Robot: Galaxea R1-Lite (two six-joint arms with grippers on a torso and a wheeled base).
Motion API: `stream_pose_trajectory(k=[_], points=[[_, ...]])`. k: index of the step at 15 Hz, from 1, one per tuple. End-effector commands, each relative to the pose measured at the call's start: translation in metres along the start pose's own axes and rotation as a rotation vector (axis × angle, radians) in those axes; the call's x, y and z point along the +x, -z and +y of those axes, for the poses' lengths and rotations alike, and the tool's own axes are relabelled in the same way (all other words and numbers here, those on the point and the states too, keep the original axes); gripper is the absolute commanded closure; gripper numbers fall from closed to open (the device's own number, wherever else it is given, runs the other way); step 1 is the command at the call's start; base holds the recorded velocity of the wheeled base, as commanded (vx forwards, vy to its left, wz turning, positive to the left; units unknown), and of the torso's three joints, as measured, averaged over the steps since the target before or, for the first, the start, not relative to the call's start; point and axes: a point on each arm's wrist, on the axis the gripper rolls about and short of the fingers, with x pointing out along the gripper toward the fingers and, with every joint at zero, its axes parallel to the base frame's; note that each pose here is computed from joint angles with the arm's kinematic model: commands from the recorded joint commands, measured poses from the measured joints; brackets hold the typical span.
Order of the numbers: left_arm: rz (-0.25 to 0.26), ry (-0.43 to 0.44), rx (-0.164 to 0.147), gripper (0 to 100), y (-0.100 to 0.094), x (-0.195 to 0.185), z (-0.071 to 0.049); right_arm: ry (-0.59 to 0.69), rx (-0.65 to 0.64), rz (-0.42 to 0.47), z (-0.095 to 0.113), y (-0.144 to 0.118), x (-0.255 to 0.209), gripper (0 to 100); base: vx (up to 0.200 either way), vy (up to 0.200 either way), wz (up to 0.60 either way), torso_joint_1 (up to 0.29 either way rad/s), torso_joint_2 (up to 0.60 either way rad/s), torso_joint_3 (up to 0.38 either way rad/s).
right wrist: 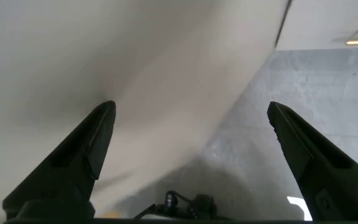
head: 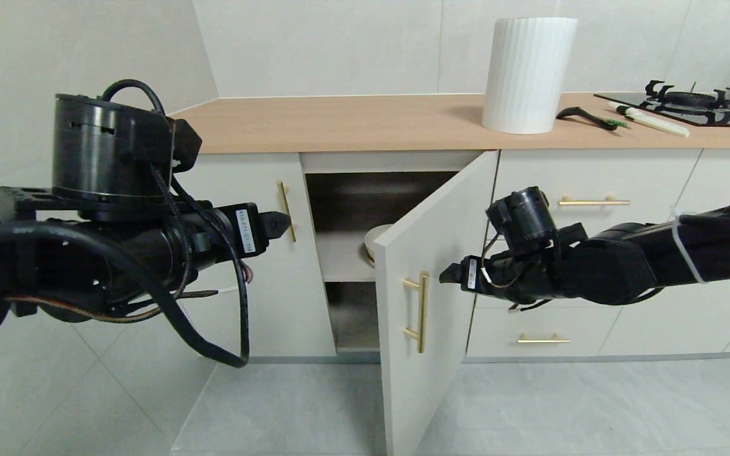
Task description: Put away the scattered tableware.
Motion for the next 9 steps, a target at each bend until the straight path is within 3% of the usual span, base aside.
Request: stream_pose_trajectory(k=[1,6,9], points=[[0.0,0.0,0.0,0,0.0,0.0,0.0,0.02,-0.001,0.028,-0.002,0.007,0.019,0,0.0,0.0,0.0,0.0,0.0,0.0],[-0.019,-0.012,0.007,0,-0.005,-0.006,0.005,0.017,0.007,0.018,-0.001,0.008,0.029,0,0.0,0.0,0.0,0.0,0.0,0.0],[-0.029,-0.031,0.005,0,-0.008,-0.005,0.01,0.013,0.022,0.009,-0.001,0.01,0.036,0,0.2,0.0,0.0,0.004,0.0,0.001]])
